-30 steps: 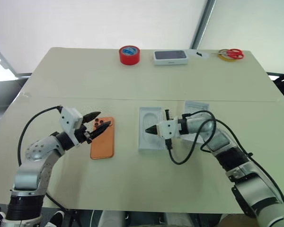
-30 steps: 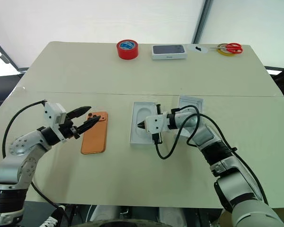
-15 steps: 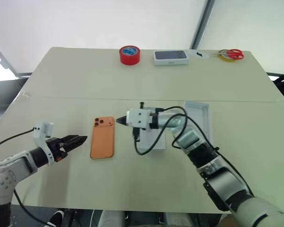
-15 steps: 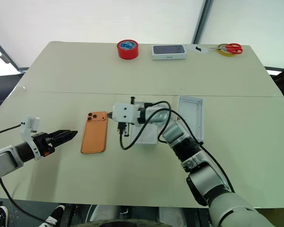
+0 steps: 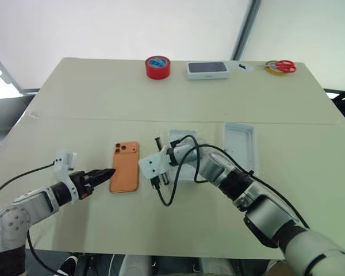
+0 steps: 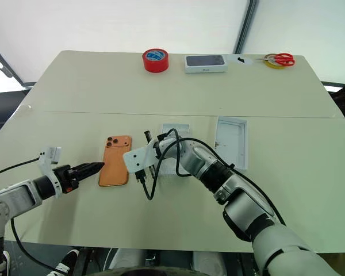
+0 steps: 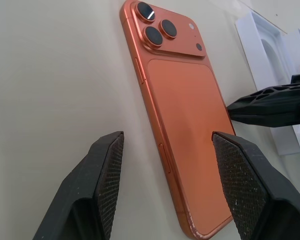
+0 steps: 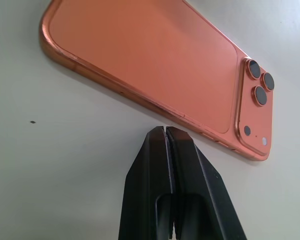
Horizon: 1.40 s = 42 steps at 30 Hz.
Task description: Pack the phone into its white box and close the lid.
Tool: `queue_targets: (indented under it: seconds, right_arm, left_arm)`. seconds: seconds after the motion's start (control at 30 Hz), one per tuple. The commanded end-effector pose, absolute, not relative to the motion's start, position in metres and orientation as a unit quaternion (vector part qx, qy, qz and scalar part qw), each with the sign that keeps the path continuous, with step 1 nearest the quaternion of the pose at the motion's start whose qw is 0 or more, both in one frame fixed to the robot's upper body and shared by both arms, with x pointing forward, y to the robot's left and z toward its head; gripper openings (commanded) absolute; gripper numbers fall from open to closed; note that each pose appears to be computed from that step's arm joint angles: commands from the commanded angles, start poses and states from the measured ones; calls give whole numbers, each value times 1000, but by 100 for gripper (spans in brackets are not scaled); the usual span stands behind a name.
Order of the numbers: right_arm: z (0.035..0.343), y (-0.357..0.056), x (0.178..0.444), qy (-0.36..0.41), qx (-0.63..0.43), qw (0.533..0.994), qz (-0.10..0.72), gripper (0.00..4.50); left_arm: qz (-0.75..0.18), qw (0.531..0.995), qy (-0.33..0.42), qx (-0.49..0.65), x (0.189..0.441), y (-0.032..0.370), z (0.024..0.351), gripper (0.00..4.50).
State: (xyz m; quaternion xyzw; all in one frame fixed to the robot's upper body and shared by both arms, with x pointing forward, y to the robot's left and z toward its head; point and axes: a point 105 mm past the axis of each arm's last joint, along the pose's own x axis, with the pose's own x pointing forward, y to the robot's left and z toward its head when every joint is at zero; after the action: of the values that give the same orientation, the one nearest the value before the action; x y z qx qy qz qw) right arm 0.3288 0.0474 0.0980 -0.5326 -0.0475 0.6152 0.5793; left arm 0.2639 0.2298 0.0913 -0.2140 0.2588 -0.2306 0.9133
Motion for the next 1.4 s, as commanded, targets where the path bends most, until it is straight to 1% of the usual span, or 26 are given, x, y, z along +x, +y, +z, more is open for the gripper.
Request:
queue_targets:
  seconds: [0.03,0.13,0.3,0.5,0.67,0.73,0.87,0.97,1.03,1.1,1.13,1.2,1.27,1.4]
  right_arm:
    - [101,52,332,-53,-534,584,609,7]
    - [101,54,332,-54,-527,589,610,7]
    - [102,50,336,-51,-530,594,603,7]
    - [100,45,337,-46,-530,599,599,7]
    - [100,45,338,-45,-526,603,598,7]
    - [102,45,338,-47,-525,604,597,7]
    - [102,45,340,-49,-527,605,594,7]
    - [102,45,341,-49,-529,605,593,7]
    - [103,45,341,-49,-529,605,593,7]
    - [102,44,341,-48,-529,605,593,7]
    - [102,44,341,-48,-530,605,593,7]
    - [102,43,341,-47,-530,605,592,7]
    - [101,43,341,-48,-530,605,592,7]
    - [102,43,341,-50,-529,607,591,7]
  left_arm:
    - [-234,899,299,-220,263,220,71,295]
    - [-261,882,309,-242,267,198,70,295]
    - [-313,844,322,-293,264,165,70,295]
    - [-306,843,313,-312,275,168,77,295]
    - [-278,863,328,-266,285,171,73,295]
    - [-292,863,327,-252,284,164,78,295]
    - [-282,871,324,-237,289,158,80,295]
    - [-293,868,300,-265,293,149,93,295]
    - [-290,875,296,-251,295,150,95,295]
    - [-289,870,291,-273,297,152,98,295]
    - [-282,876,287,-265,299,154,98,295]
    - [-299,864,273,-300,299,149,107,295]
    - [-296,870,286,-272,296,148,103,295]
    - [-275,869,288,-294,296,159,95,295]
